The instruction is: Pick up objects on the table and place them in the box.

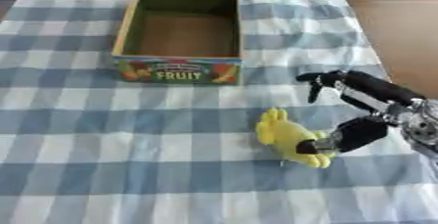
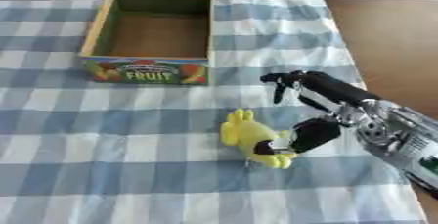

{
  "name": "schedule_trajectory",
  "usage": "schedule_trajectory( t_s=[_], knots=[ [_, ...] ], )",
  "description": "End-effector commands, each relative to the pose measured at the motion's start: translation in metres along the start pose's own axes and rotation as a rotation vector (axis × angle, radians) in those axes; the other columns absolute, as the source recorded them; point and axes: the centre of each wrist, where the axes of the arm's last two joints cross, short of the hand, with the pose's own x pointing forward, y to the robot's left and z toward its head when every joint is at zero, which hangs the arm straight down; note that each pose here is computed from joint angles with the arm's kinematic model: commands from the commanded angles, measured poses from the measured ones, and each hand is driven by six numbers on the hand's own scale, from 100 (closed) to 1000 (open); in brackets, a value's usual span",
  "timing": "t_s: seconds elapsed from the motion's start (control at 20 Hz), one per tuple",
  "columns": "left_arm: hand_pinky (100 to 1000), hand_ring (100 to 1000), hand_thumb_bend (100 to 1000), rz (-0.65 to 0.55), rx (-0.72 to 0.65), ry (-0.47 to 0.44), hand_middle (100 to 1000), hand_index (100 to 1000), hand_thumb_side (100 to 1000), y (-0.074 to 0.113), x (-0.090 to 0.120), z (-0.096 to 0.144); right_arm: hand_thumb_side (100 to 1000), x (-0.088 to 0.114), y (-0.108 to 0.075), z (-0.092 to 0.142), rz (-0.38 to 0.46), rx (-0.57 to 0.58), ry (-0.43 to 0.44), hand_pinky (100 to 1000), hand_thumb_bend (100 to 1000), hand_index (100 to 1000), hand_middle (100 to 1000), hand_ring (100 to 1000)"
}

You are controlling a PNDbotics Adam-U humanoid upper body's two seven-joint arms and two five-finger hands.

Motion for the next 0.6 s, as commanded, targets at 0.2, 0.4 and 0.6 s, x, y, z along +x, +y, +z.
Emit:
schedule_trajectory(
  t_s=[0.2, 0.4, 0.6],
  knots=[
    [643, 613, 100, 0.002, -0.018, -0.020, 553, 925, 742, 0.000, 0.005, -0.004, 505, 0.009, 0.010, 0.000, 0.029, 0.085, 0.015, 877, 743, 948, 605, 896],
    [642, 612, 100, 0.005, -0.020, -0.016, 553, 925, 743, 0.000, 0.005, -0.003, 491, 0.013, 0.019, -0.002, 0.020, 0.126, 0.035, 875, 731, 946, 597, 893],
    [641, 612, 100, 0.006, -0.022, -0.012, 553, 926, 743, 0.000, 0.005, -0.003, 478, 0.016, 0.023, -0.004, 0.024, 0.139, 0.052, 874, 723, 945, 598, 893]
  ],
)
